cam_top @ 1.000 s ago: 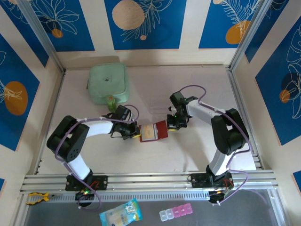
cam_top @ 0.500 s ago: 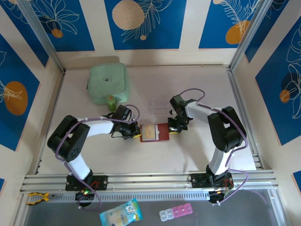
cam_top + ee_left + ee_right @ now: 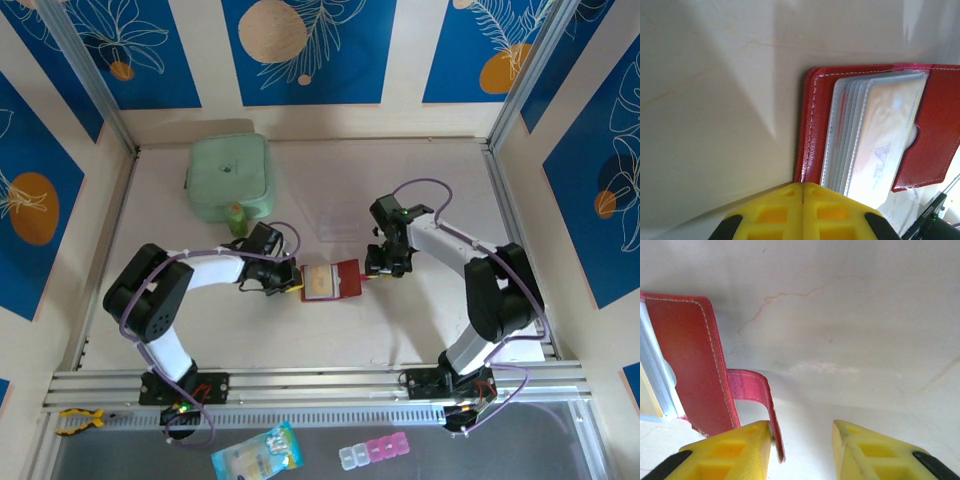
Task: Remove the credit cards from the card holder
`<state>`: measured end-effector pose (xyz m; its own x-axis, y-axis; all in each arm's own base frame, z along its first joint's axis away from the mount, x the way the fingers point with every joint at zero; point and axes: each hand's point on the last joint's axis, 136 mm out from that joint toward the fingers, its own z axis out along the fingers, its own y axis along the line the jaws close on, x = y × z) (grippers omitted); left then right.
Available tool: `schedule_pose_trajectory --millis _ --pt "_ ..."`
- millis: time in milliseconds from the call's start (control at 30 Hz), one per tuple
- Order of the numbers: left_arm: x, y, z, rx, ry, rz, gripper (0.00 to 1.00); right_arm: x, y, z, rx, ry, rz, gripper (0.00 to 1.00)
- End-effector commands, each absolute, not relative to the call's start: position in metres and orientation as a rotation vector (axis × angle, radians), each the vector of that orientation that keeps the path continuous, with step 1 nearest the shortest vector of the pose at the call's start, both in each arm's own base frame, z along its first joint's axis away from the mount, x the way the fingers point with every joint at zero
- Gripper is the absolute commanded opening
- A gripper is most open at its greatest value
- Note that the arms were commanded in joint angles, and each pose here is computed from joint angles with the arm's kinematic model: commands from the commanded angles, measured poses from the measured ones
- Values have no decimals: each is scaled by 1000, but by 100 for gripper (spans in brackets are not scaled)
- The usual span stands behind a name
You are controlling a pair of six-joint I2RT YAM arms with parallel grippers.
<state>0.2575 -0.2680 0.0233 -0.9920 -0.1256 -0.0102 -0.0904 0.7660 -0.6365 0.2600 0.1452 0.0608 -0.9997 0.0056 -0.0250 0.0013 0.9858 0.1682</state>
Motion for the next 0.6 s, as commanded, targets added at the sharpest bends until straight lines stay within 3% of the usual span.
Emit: schedule_pose_trajectory --millis 0,267,433,567 --pt "259 -274 24 -163 2913 -1037 5 260 135 87 8 3082 170 39" --pt "259 -280 24 -152 2915 -1048 5 263 189 119 -123 3026 348 41" --pt "257 -280 21 -155 2925 -1040 5 257 225 104 -198 3071 396 47" --pt "256 -278 19 -156 2933 -1031 6 256 220 76 -168 3134 274 56"
